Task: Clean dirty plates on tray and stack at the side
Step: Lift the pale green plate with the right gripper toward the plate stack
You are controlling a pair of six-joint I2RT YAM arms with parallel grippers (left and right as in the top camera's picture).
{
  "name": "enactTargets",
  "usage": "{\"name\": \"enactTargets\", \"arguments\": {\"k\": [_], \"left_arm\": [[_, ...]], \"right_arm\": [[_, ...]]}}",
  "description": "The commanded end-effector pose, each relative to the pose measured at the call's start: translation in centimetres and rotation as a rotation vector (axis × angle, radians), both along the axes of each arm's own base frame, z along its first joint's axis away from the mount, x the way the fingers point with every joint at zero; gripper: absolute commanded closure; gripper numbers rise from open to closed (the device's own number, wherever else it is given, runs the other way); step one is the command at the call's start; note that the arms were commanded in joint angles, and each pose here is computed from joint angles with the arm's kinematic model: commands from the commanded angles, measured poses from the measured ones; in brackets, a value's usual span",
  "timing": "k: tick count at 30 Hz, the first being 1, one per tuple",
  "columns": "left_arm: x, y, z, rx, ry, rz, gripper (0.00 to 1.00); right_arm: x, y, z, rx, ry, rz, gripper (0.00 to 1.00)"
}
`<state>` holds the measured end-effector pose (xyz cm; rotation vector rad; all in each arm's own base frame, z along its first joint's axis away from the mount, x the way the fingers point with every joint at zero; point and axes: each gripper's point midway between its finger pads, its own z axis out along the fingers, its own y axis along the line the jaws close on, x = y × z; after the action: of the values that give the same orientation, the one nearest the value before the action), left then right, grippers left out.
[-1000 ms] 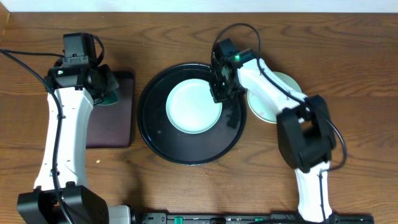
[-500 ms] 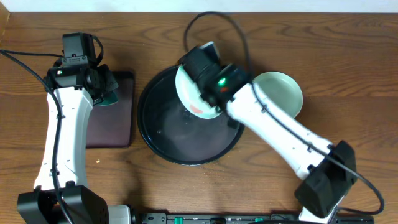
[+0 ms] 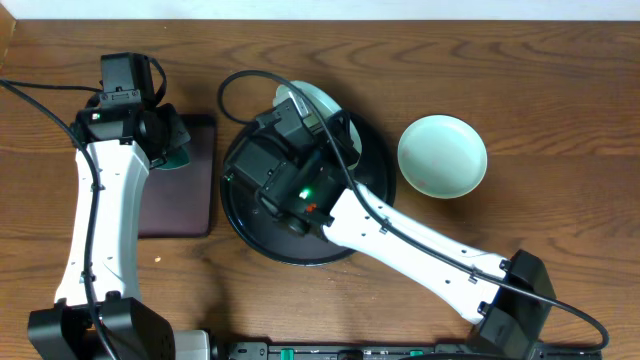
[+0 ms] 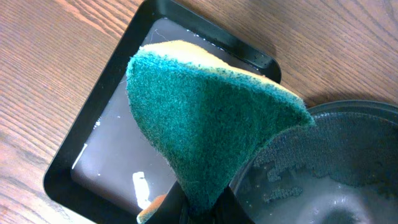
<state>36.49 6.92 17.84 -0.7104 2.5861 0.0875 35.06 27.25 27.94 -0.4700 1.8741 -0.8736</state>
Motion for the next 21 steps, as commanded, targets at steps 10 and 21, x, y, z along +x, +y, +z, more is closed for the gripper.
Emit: {"name": "enactTargets", "arguments": {"k": [10, 21], "left_arm": [[-0.1, 0.4, 0.1, 0.009, 0.002, 0.016, 0.92], [-0.1, 0.4, 0.1, 0.009, 0.002, 0.016, 0.92]], "right_arm": [[0.6, 0.6, -3.5, 0.211, 0.252, 0.089, 0.99], [-0.2, 4.4, -9.6, 0.756, 0.849, 0.32, 0.99]]}}
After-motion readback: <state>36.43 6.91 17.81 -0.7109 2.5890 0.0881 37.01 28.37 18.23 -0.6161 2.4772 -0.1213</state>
